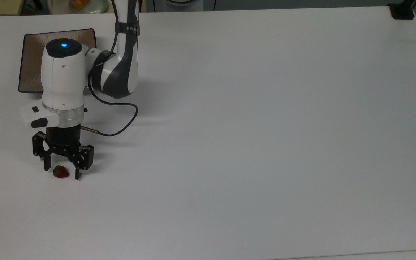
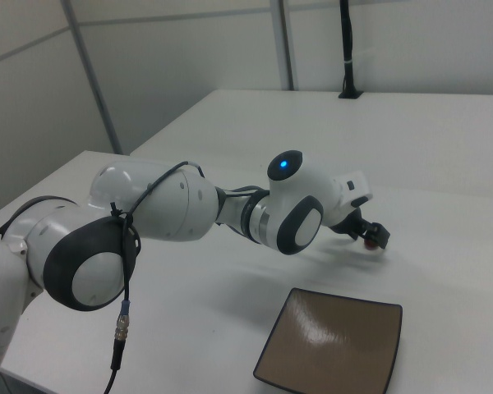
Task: Strawberries on a ceramic plate
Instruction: 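Close the gripper fingers around the red strawberry, then lift the strawberry and carry it over the brown square plate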
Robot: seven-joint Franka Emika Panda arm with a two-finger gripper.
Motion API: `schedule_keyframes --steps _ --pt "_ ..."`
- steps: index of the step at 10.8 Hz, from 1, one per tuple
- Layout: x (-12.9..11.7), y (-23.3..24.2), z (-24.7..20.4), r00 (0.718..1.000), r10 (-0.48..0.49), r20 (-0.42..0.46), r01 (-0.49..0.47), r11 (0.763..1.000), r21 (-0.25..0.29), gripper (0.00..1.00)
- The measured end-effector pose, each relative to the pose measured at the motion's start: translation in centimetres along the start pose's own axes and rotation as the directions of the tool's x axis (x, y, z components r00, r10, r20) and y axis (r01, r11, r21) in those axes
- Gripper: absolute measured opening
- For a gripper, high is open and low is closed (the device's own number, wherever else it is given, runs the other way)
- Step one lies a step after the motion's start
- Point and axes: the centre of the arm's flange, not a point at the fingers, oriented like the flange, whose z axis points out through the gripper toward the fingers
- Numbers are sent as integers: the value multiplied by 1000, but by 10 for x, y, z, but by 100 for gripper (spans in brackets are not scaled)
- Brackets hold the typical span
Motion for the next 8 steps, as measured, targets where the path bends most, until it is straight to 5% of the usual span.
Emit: schedule_keyframes --steps 3,8 --pt "3 5 -1 1000 -10 -6 10 1000 -4 38" --pt "18 7 -17 999 -32 -39 32 999 -9 38"
